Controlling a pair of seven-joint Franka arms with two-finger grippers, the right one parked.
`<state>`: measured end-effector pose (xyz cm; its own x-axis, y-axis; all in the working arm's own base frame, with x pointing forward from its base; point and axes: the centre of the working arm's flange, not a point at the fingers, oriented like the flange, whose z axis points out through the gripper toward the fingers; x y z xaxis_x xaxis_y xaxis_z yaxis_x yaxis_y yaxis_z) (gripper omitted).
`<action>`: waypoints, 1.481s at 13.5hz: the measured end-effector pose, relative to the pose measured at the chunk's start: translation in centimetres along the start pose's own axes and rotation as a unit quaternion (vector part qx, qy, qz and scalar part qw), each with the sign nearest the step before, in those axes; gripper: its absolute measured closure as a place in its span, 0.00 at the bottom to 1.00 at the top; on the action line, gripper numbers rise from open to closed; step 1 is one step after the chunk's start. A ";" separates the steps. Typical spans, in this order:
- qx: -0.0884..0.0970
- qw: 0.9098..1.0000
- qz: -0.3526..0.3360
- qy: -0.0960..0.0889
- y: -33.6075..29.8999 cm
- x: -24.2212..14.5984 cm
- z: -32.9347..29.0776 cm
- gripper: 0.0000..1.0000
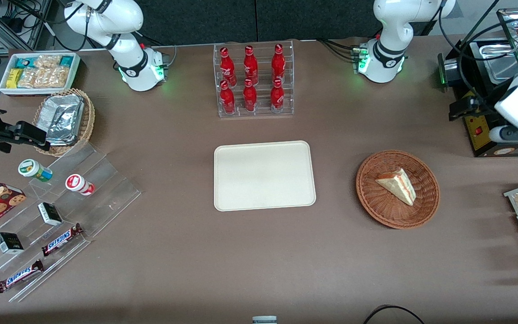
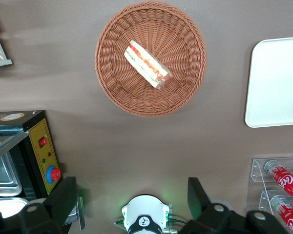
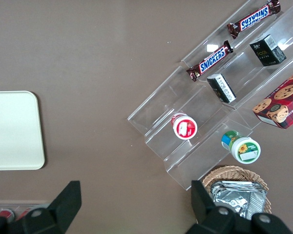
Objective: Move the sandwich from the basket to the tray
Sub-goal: 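Move the left gripper over the wrapped sandwich in the wicker basket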
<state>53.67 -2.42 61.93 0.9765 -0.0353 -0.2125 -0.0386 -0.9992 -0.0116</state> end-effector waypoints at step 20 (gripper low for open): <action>-0.001 0.973 -0.218 0.078 -0.4 1.9 22.0 0.00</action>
<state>50.88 -1.70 40.02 0.9207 0.3886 -0.0373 0.3857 -0.9203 -0.0656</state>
